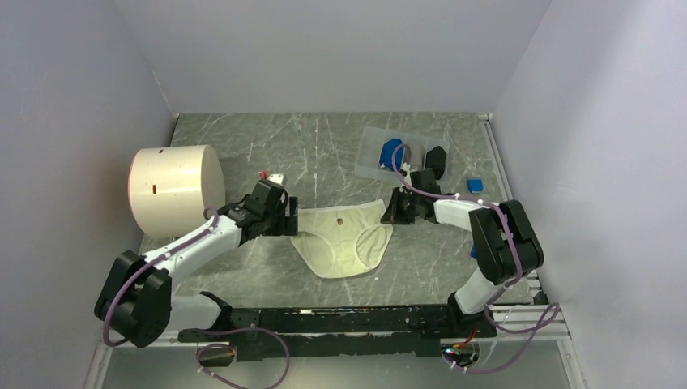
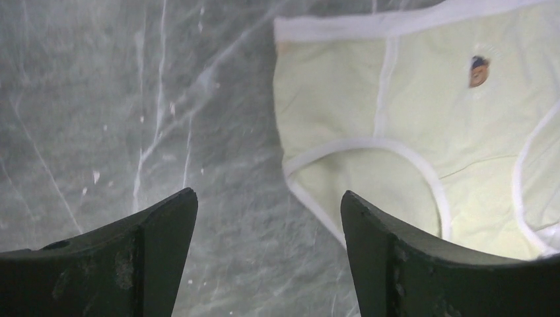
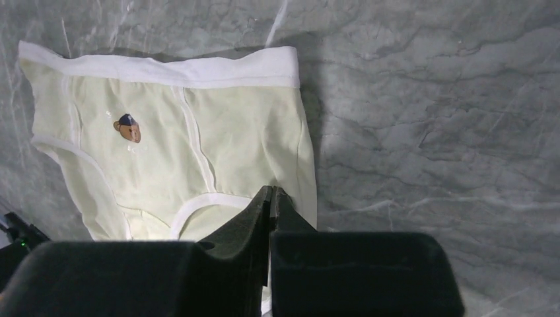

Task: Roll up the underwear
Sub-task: Flatten out the underwear at the center of the board, then fold the underwear at the center of the board.

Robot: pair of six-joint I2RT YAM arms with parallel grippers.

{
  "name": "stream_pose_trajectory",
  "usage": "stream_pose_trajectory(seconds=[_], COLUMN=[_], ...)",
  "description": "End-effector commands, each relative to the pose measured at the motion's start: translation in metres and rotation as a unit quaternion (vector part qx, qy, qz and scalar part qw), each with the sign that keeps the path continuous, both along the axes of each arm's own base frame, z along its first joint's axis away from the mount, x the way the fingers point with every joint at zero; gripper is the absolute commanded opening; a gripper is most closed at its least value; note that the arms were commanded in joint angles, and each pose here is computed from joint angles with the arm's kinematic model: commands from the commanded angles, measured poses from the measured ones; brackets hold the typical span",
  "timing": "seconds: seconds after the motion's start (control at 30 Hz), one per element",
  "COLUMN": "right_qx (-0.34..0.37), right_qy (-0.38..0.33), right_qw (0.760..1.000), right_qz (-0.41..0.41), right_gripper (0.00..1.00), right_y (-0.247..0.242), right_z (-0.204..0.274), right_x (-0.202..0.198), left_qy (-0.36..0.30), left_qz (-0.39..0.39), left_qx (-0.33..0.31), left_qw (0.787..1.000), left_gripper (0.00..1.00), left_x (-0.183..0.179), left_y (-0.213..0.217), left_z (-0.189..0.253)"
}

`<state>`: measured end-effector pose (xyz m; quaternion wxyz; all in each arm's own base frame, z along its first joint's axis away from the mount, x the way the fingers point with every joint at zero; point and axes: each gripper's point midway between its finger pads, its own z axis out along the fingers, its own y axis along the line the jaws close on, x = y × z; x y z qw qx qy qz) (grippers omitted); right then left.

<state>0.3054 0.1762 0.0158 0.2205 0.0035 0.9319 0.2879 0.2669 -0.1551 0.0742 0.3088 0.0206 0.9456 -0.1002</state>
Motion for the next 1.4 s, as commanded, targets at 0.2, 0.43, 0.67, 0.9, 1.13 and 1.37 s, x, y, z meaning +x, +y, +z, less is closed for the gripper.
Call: stream_pose_trajectory(seconds=[0.2, 0.43, 0.67, 0.9, 1.13, 1.37], right_qx=[-0.053, 0.008, 0.014, 0.018, 0.02, 0.008], right_qy=[-0.083, -0.139, -0.123, -0.098, -0.096, -0.098], right_qw=[0.995, 0.99, 0.99, 0.989, 0.986, 0.986], right_qz=[-0.013, 0.017, 0.068, 0.113, 0.134, 0.135], right_gripper=[0.15, 0.23, 0.23, 0.18, 0.18, 0.18], right_y=[0.014, 0.057, 0.1, 0.133, 0.158, 0.176], right_z=[0.053, 0.103, 0.095, 0.081, 0.078, 0.074], right_x=[-0.003, 0.002, 0.003, 0.0, 0.001, 0.005], left_qy=[0.015, 0.035, 0.024, 0.0, -0.006, 0.004], left_qz=[0.054, 0.091, 0.16, 0.21, 0.221, 0.238], left_qx=[-0.076, -0.146, -0.167, -0.207, -0.217, -0.178], left_qw=[0.995, 0.984, 0.973, 0.955, 0.951, 0.955], left_gripper=[0.83, 0.74, 0.63, 0.55, 0.54, 0.37], left_x=[-0.02, -0.013, -0.004, 0.001, 0.007, 0.009], left_y=[-0.001, -0.017, -0.01, -0.005, -0.006, 0.004], left_z=[-0.013, -0.026, -0.035, -0.045, -0.046, -0.063])
